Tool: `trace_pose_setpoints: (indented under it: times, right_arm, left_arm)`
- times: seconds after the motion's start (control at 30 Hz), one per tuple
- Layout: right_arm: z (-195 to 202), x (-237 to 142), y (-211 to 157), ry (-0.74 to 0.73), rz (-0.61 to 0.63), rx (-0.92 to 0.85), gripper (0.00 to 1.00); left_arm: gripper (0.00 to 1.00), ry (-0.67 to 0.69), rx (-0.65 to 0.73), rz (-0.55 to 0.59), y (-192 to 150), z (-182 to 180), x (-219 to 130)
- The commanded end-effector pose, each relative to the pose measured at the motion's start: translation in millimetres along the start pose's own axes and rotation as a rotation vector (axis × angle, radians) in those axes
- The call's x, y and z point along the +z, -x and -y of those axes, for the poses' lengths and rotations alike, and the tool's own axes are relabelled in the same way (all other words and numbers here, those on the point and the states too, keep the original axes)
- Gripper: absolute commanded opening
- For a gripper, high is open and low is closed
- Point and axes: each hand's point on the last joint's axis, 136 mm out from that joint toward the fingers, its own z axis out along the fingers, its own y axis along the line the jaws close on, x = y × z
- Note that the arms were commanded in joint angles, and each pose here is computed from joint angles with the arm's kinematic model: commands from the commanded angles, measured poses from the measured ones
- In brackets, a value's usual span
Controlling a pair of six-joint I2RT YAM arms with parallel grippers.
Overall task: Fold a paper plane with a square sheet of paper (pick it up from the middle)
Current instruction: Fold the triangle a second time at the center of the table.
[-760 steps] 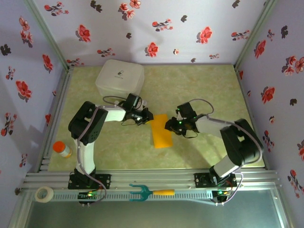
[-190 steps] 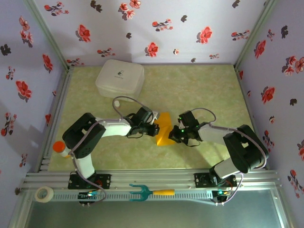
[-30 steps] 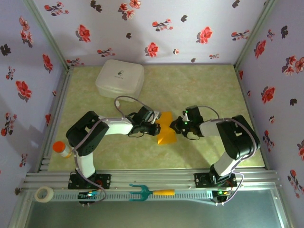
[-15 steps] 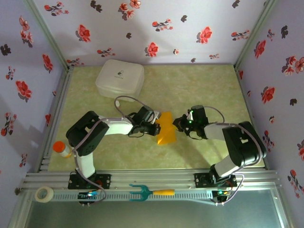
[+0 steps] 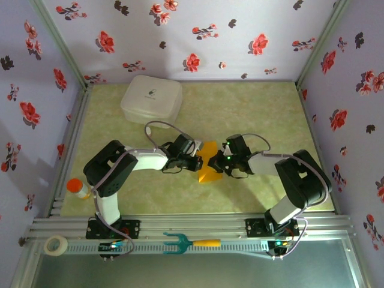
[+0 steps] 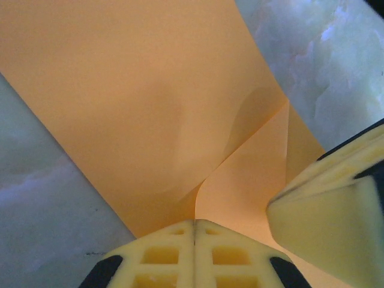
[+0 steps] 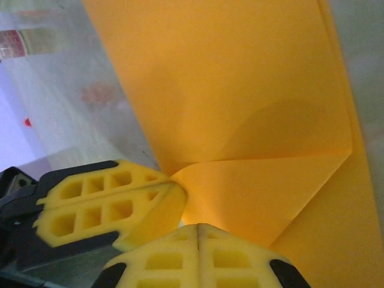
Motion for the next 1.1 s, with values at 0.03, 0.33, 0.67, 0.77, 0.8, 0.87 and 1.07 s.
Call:
trace_pose_setpoints:
  times: [0.03,0.33,0.67,0.77,0.8,0.87,1.07]
  right_arm:
    - [13,10,0,-0.033,-0.013,-0.005,0.05]
    - [53,13,-10,-0.113,0.003,0.058,0.02]
    - [45,10,-4,-0.109,0.030,0.056,0.02]
    - [46,11,-3,-0.104,0.038,0.063,0.02]
    - [45,10,-3,-0.103,0.039,0.065,0.02]
    - [46,10,-3,-0.106,0.039,0.065,0.02]
    - [45,9,-3,-0.106,0.041,0.062,0.02]
  left_arm:
    - [0.05,0.055,-0.023,-0.098,-26,-18,10]
    - [0.13,0.050,-0.018,-0.058,-7,-9,-2]
    - [0.36,0.055,-0.086,0.060,29,11,-51]
    - [0.27,0.007,-0.117,0.077,28,20,-59]
    - [0.23,-0.021,-0.122,0.071,26,25,-59]
    - [0.15,-0.076,-0.130,0.048,22,35,-59]
    - [0.05,-0.206,-0.166,-0.048,5,59,-46]
